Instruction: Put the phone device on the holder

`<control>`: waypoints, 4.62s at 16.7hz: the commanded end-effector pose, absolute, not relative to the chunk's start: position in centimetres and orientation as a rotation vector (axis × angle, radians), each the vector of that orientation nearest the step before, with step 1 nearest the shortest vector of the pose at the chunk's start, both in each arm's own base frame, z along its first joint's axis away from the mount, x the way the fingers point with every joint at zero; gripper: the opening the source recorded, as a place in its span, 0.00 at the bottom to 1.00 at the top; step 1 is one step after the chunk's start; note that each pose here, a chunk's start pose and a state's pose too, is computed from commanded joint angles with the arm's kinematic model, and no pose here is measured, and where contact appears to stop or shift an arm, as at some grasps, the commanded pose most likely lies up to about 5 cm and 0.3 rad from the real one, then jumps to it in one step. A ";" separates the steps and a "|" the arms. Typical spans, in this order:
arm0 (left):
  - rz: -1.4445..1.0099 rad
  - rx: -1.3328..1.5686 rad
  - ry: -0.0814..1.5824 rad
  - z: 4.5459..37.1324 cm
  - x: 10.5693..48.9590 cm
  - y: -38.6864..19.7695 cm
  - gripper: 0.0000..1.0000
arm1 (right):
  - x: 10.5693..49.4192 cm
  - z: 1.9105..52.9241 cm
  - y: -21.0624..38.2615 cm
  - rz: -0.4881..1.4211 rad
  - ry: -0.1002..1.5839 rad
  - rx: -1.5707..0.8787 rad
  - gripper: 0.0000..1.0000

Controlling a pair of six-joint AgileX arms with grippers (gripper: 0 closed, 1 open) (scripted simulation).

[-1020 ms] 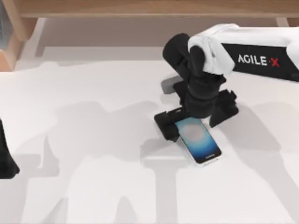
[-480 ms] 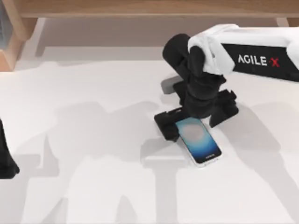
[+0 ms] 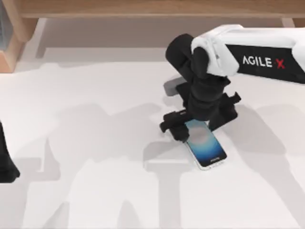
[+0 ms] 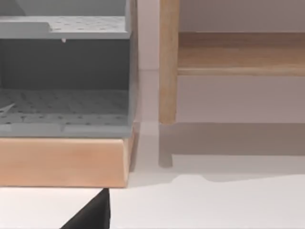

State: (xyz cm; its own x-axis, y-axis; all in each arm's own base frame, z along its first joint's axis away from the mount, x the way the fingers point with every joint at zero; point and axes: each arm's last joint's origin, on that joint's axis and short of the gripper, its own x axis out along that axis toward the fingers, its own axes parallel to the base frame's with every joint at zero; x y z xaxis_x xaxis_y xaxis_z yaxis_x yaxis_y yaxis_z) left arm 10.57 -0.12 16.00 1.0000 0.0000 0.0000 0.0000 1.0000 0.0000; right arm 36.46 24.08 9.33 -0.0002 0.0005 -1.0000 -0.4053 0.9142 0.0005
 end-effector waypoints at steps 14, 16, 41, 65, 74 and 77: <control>0.000 0.000 0.000 16.0 10.6 -0.1 1.00 | 36.5 13.5 24.0 0.330 1.508 -0.318 0.00; 0.000 0.000 0.000 16.0 10.6 -0.1 1.00 | 36.5 13.5 24.0 0.330 1.508 -0.318 0.00; 0.000 0.000 0.000 16.0 10.6 -0.1 1.00 | 27.9 40.1 -6.3 0.044 0.364 0.049 0.00; 0.000 0.000 0.000 16.0 10.6 -0.1 1.00 | 17.0 23.5 -15.4 -0.391 0.432 0.091 0.00; 0.000 0.000 0.000 16.0 10.6 -0.1 1.00 | 19.0 22.8 -15.6 -0.384 0.440 -0.011 0.00; 0.000 0.000 0.000 16.0 10.6 -0.1 1.00 | 20.1 22.0 -16.3 -0.395 0.442 0.021 0.00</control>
State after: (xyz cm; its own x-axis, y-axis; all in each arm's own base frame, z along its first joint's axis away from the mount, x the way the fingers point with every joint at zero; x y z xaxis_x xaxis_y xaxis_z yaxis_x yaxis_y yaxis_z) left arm 10.57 -0.12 16.00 1.0000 0.0000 0.0000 0.0000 1.0000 0.0000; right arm 20.09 -16.31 22.01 0.8295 -0.3680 -0.4201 0.3769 0.9240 -0.0653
